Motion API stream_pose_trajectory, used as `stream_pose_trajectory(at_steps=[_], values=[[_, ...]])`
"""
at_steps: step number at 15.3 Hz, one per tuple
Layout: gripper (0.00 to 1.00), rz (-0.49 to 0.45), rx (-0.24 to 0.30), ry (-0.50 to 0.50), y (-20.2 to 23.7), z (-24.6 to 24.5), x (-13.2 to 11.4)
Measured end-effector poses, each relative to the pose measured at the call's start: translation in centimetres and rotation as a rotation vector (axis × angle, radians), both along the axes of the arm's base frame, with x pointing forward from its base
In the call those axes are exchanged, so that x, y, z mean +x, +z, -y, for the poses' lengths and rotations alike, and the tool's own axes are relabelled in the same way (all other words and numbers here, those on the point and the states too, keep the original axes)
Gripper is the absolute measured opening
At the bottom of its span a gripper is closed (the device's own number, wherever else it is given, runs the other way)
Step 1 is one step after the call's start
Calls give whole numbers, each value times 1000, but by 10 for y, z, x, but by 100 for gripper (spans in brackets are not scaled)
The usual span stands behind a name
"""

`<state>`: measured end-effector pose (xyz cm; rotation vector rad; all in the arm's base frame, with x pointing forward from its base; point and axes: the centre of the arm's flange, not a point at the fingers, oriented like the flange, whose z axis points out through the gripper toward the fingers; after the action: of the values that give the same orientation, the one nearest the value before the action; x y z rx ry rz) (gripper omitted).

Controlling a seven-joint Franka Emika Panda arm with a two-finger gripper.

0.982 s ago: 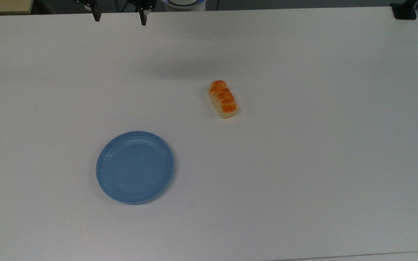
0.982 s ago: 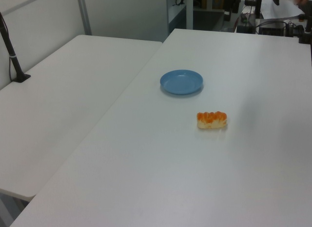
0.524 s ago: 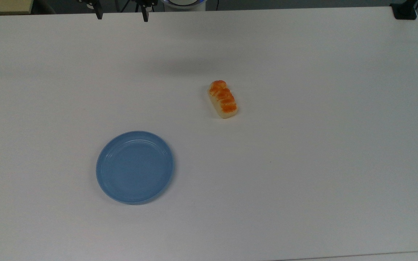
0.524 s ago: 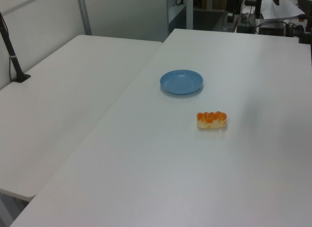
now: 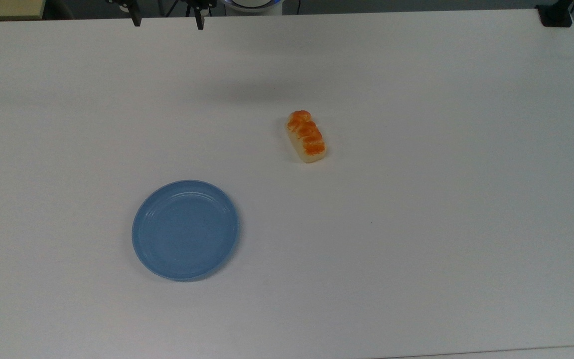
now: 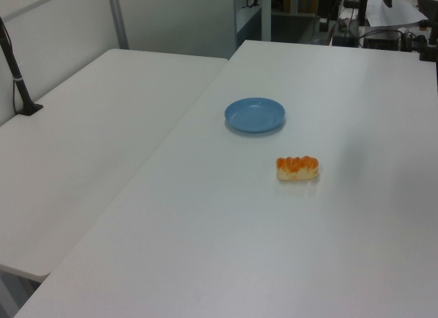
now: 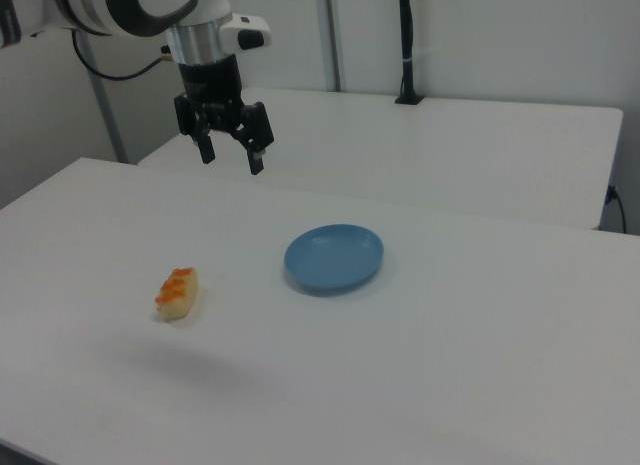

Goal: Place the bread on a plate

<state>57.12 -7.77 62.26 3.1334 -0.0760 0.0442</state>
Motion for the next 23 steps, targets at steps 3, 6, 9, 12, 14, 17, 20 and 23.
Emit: stream_pose_trajectory(at_steps=[3,6,9,12,14,17,20,23], values=[[100,0,0,1,0,0,0],[100,0,0,3,0,-2,0],[100,2,-3,-1,0,1,0],[100,13,-7,-2,-2,2,4],[100,7,-6,0,-5,2,4],[100,-22,-5,54,-29,-14,8],[100,-13,-10,124,-67,-43,16],[100,-27,-13,235,-106,-72,18]])
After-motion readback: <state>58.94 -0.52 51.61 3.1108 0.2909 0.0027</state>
